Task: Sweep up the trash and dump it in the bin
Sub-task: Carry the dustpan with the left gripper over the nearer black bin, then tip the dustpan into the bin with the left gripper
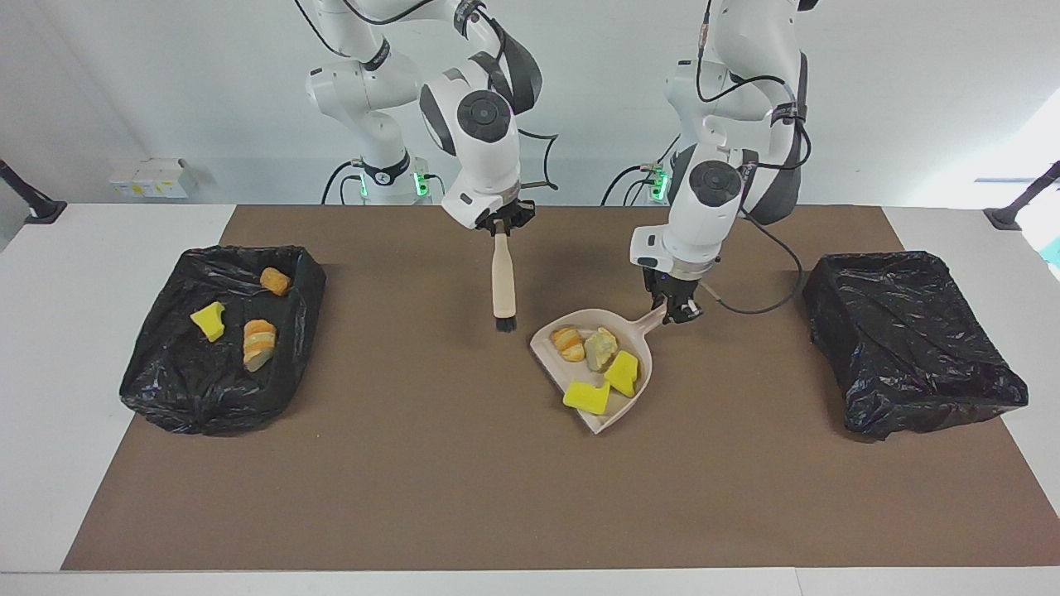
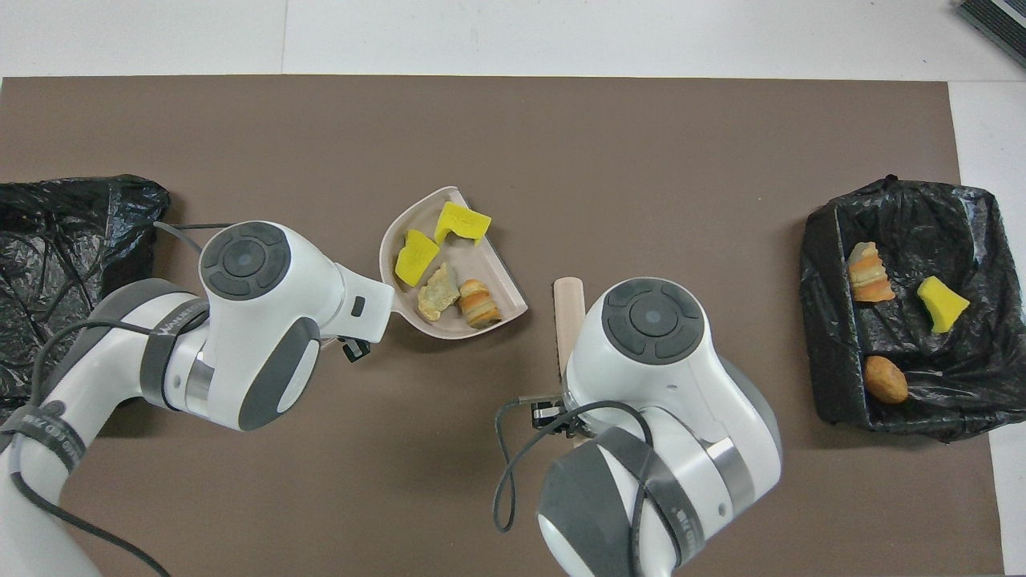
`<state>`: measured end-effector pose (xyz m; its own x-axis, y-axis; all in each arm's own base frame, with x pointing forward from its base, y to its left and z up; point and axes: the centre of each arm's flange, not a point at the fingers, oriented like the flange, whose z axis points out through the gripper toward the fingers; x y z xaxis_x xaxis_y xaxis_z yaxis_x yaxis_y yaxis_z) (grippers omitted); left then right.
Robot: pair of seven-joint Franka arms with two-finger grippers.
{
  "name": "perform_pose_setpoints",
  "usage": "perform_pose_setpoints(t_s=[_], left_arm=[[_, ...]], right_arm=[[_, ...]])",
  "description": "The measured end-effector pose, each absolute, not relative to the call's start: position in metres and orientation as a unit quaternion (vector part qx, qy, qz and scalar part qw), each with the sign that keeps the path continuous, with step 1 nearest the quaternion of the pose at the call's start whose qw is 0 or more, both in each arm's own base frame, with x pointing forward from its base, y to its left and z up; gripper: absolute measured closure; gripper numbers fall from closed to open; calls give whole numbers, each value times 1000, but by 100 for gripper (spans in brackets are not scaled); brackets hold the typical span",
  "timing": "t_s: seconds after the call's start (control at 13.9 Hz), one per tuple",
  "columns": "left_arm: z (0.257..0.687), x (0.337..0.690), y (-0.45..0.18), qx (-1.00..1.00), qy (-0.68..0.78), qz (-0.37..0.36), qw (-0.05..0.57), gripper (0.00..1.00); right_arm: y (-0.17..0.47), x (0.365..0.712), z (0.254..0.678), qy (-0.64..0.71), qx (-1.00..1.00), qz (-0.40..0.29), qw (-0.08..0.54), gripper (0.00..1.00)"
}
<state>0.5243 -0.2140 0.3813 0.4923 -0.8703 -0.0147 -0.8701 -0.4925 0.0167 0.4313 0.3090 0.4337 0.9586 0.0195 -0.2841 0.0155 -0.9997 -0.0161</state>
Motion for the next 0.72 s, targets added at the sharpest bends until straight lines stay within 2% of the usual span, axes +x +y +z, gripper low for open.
perform_pose_setpoints(t_s=[0.36, 0.72], left_arm=[[438, 546, -113, 911, -413, -4, 17, 69], [488, 561, 16, 952, -305, -16, 31, 69]], right_arm=[[336, 394, 436, -24, -991, 128, -1, 74], [376, 355, 430, -9, -991, 131, -6, 74]])
